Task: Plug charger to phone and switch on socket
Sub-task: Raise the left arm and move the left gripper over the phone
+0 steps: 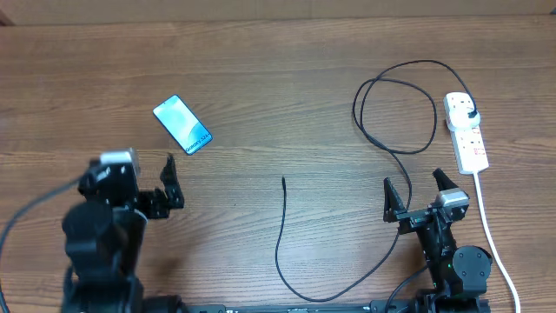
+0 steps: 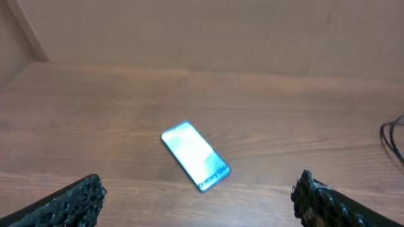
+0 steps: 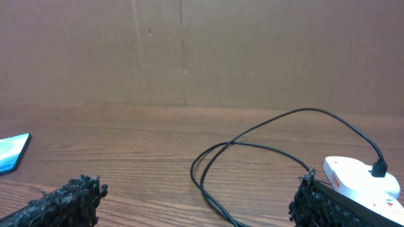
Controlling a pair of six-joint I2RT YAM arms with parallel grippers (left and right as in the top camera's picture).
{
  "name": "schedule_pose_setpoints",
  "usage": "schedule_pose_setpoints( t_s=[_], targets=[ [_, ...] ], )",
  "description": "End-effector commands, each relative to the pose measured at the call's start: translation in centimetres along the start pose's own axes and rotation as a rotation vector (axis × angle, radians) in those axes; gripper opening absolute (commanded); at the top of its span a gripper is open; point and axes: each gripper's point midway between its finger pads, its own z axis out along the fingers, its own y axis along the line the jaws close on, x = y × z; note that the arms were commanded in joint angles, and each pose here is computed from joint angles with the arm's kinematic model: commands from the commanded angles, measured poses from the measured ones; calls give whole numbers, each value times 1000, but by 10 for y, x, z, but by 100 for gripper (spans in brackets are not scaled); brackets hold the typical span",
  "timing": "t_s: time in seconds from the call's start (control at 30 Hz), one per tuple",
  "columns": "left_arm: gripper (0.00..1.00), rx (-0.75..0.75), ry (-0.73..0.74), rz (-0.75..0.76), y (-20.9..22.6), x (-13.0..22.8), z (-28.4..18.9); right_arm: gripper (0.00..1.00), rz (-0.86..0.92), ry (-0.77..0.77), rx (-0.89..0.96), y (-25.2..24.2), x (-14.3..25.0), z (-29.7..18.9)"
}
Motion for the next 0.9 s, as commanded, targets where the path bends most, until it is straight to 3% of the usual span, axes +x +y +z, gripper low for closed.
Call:
schedule_pose_setpoints(
  t_s=[0.0, 0.23, 0.5, 0.87],
  targets=[
    [100, -16, 47, -20, 2, -21, 3, 100, 5, -4, 11, -2, 2, 0],
    [99, -57, 301, -81, 6, -28, 25, 100, 5, -4, 11, -2, 2, 0],
    [100, -35, 632, -35, 3, -10, 53, 100, 5, -4, 11, -2, 2, 0],
    [99, 144, 782, -85, -26, 18, 76, 100, 5, -4, 11, -2, 2, 0]
  ],
)
